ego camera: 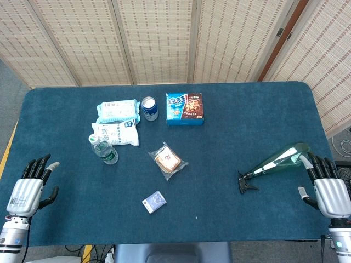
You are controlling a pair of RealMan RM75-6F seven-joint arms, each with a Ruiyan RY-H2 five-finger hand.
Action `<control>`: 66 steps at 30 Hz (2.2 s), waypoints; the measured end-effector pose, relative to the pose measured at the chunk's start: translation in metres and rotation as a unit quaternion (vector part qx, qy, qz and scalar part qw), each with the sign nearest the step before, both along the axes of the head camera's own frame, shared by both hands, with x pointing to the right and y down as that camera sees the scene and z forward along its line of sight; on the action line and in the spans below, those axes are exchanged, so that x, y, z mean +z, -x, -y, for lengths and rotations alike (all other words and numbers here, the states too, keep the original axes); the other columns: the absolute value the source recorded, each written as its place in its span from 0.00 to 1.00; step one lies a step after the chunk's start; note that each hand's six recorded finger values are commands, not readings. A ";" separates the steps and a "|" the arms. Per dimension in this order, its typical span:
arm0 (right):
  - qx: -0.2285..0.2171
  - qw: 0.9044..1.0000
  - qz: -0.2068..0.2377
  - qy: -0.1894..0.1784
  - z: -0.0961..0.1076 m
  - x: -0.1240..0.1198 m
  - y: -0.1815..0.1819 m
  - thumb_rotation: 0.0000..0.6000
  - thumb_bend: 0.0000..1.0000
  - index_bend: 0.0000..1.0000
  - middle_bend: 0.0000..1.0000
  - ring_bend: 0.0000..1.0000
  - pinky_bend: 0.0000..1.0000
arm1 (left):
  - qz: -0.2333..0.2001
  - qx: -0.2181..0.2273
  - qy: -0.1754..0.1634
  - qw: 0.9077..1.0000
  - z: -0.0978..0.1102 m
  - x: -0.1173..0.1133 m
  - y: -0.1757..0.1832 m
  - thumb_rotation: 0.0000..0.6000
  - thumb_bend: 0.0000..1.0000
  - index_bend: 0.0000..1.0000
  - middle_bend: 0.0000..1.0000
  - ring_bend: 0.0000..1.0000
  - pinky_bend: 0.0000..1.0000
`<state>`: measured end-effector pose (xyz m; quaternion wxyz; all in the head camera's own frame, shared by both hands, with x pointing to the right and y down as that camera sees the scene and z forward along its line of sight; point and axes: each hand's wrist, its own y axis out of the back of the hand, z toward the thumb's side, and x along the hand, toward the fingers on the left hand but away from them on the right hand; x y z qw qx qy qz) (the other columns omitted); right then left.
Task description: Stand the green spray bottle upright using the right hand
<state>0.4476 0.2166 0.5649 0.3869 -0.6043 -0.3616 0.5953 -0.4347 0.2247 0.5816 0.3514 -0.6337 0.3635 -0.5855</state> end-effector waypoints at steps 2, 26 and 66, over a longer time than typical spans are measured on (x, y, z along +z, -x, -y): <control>0.000 1.000 0.000 0.001 0.000 0.001 0.000 1.00 0.31 0.00 0.00 0.00 0.00 | 0.000 0.000 -0.001 1.000 0.001 0.000 -0.001 1.00 0.44 0.15 0.00 0.00 0.00; -0.010 0.997 -0.057 0.053 0.015 0.024 -0.003 1.00 0.32 0.00 0.00 0.00 0.00 | -0.010 -0.001 -0.009 1.000 0.007 0.003 0.000 1.00 0.44 0.15 0.00 0.00 0.00; -0.126 0.966 -0.155 0.164 0.052 0.113 0.066 1.00 0.32 0.00 0.00 0.00 0.00 | -0.023 -0.009 -0.012 1.000 -0.001 0.006 0.010 1.00 0.44 0.15 0.00 0.00 0.00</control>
